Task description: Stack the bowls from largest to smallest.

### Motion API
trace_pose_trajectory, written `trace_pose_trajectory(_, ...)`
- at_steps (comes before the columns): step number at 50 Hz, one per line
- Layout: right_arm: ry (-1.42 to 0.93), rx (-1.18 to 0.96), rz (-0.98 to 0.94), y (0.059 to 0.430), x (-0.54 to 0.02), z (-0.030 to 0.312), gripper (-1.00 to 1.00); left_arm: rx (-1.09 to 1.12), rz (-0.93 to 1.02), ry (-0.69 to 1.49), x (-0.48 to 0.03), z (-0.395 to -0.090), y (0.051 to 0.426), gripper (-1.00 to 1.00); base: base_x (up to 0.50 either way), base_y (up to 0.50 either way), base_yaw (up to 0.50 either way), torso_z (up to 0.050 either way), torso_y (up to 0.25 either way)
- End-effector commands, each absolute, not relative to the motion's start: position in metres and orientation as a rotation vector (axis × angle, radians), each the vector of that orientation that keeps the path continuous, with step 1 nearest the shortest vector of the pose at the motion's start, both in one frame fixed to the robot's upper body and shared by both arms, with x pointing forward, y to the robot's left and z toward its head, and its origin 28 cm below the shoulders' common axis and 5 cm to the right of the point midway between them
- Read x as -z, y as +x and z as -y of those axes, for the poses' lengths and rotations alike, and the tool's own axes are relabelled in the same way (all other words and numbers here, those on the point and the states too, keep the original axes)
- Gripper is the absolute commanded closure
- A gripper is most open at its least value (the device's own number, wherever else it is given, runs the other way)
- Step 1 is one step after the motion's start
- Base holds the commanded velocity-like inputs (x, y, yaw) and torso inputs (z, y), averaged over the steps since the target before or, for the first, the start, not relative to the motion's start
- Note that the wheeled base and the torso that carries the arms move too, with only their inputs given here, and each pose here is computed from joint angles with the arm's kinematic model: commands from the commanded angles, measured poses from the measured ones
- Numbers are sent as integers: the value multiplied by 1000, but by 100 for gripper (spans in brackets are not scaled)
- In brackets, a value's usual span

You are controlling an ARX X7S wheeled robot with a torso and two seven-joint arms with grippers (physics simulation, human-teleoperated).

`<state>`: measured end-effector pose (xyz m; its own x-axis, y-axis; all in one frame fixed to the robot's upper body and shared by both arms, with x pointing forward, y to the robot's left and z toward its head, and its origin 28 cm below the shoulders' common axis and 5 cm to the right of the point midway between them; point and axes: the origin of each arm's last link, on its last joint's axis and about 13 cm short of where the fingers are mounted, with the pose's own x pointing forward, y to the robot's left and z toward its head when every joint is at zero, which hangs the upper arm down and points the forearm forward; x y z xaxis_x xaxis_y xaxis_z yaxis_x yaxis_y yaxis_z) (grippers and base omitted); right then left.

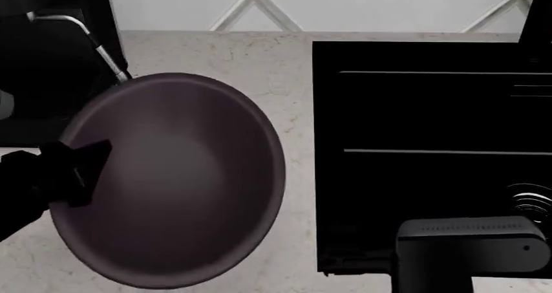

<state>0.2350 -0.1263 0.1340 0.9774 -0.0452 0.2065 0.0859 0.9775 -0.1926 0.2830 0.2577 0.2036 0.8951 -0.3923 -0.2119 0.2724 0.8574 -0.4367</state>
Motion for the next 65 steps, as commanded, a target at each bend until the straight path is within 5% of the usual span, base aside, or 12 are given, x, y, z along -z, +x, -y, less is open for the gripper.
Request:
trace_pose_trajectory(1,-198,71,211,235,-137,127,-100,203,-242,-416,-232,-259,258,100,0,0,0,0,0)
trace_pose_trajectory(26,-189,94,219,232,-139,128,-100,177,-187,-414,-241,-266,252,100,0,0,0,0,0)
trace_pose_trajectory(48,-165,92,229,231,-138,129,-100,186,-191,-410,-240,-263,252,100,-306,-1,0,0,0)
trace_pose_trajectory(65,-154,96,232,228,-137,129,-100,191,-191,-417,-240,-263,251,100,1,-500,0,0,0)
